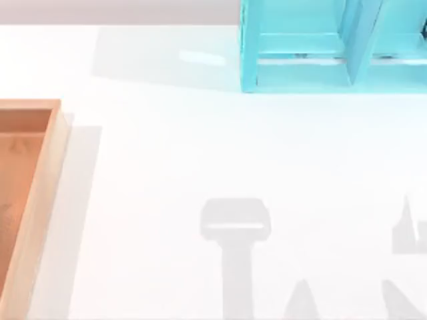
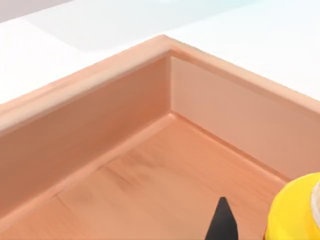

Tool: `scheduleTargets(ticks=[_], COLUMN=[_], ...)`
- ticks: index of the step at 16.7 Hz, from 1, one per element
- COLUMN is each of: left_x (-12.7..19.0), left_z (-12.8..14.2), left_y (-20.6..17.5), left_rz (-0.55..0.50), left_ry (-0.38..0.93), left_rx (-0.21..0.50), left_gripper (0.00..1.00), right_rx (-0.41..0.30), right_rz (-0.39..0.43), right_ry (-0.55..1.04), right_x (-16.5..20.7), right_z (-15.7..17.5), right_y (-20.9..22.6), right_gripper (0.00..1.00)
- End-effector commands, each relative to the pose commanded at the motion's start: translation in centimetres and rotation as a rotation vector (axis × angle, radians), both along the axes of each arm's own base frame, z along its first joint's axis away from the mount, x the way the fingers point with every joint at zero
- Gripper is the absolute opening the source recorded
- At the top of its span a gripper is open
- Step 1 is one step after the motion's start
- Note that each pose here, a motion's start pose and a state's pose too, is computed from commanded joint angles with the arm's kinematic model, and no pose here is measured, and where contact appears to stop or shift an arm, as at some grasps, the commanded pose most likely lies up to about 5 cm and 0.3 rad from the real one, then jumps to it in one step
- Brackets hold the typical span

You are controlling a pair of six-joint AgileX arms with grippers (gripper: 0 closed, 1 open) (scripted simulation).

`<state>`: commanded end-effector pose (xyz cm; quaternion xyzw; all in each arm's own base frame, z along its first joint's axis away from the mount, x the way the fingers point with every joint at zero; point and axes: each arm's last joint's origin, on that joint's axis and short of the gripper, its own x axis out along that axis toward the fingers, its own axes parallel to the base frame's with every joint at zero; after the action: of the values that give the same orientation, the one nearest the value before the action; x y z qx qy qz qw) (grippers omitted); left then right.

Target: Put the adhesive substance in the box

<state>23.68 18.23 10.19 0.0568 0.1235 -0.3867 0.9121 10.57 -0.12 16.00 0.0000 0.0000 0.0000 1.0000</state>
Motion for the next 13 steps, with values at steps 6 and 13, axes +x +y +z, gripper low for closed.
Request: scheduleTargets(ticks=[6, 13], left_x=[0.0, 0.0], left_z=[0.0, 0.0], left_y=[0.0, 0.0], left_rz=[0.0, 0.0], left_ry=[0.0, 0.0], left_rx=[0.0, 0.0], left_gripper=[0.75, 1.0], right_rx=[0.0, 0.0], right_rz=[0.0, 0.0], right_ry=[0.0, 0.0], right_x=[0.0, 0.0], right_z=[0.0, 0.0], right_y=[0.0, 0.0], right_gripper=[1.0, 1.0])
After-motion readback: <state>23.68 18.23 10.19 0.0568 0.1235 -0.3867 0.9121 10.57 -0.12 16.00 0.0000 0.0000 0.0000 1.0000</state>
